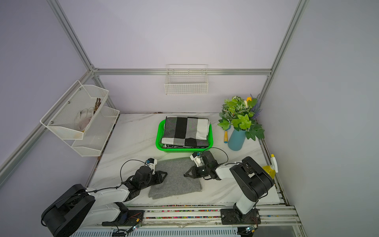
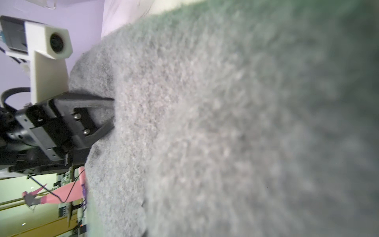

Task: Put the folded scarf in the basket
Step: Pick up the scarf at the center of the board, then place the scarf in the basket.

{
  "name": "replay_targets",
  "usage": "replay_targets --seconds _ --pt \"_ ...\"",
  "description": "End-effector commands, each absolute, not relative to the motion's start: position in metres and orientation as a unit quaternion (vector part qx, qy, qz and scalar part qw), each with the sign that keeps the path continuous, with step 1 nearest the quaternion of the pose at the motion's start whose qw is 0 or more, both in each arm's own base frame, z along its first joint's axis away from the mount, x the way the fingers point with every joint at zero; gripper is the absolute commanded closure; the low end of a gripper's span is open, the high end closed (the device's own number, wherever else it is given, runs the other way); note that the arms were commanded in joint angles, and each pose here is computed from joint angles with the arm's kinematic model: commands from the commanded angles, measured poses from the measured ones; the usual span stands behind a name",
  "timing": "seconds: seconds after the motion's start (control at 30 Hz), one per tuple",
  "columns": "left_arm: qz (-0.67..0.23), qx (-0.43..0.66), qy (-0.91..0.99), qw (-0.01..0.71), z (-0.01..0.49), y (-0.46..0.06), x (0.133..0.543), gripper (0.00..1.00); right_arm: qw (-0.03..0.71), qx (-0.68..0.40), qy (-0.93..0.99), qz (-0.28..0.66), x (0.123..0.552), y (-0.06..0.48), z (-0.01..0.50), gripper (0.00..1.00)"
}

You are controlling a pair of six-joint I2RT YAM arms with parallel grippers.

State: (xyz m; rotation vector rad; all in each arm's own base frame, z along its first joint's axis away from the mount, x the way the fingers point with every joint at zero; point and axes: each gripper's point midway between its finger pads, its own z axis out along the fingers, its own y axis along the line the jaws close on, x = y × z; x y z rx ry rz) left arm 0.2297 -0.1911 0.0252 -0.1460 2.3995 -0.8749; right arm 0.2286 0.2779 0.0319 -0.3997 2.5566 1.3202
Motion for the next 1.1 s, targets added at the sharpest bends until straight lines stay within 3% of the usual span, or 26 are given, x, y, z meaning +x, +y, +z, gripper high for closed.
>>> replay_targets --seconds 0.0,0.03,0.23,0.63,0.87,1.07 --pt "-0.324 -0.026 0.923 0.204 -0.005 -0.196 0.197 0.97 0.088 -0.146 0.875 0.453 0.209 0.281 0.025 0.95" --pt "-0.325 -0.021 0.923 0.205 -0.004 -0.197 0.199 1.00 0.093 -0.149 0.874 0.453 0.209 0.281 0.028 1.00" --pt "-0.339 0.009 0.911 0.235 0.030 -0.209 0.204 1.00 0.149 -0.179 0.859 0.456 0.207 0.286 0.070 1.00" --pt "-0.342 0.057 0.867 0.358 0.186 -0.220 0.239 1.00 0.298 -0.197 0.820 0.447 0.228 0.279 0.222 1.00" --pt "-0.315 0.075 0.839 0.438 0.271 -0.229 0.289 1.00 0.371 -0.173 0.825 0.389 0.281 0.271 0.275 1.00" --pt "-0.304 0.068 0.837 0.450 0.292 -0.233 0.365 1.00 0.408 -0.130 0.839 0.336 0.346 0.258 0.284 1.00"
